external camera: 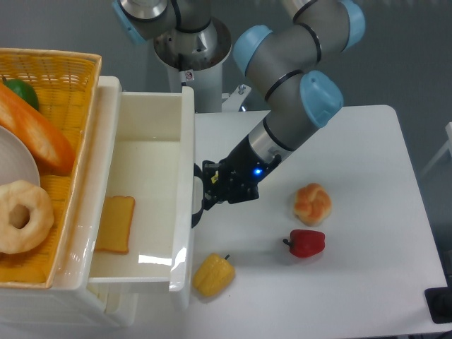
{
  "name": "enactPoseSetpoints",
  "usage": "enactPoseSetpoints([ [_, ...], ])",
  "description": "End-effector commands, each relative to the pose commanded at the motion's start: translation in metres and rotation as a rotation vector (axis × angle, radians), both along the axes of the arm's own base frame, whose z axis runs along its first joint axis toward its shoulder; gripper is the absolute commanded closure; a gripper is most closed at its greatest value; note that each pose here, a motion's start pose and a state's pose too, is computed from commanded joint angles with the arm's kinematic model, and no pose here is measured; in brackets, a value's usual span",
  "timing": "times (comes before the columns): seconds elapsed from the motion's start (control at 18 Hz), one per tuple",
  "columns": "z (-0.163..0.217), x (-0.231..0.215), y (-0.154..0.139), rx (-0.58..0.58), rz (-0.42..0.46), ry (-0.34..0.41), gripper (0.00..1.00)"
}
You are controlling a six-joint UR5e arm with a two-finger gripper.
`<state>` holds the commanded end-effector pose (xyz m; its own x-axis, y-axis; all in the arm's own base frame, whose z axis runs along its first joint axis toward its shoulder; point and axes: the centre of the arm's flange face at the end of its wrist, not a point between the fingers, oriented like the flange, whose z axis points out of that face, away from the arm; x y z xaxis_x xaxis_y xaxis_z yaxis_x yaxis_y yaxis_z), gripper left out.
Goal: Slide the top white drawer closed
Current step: 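Keep pushing the drawer front until it sits flush with the cabinet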
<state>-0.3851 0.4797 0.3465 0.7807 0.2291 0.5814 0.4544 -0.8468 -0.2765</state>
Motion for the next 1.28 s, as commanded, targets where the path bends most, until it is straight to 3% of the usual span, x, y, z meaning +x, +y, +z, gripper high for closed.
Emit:
enactPoseSetpoints([
  [1.28,0.002,0.085,0.063,-0.033,-0.048,-0.036,1.00],
])
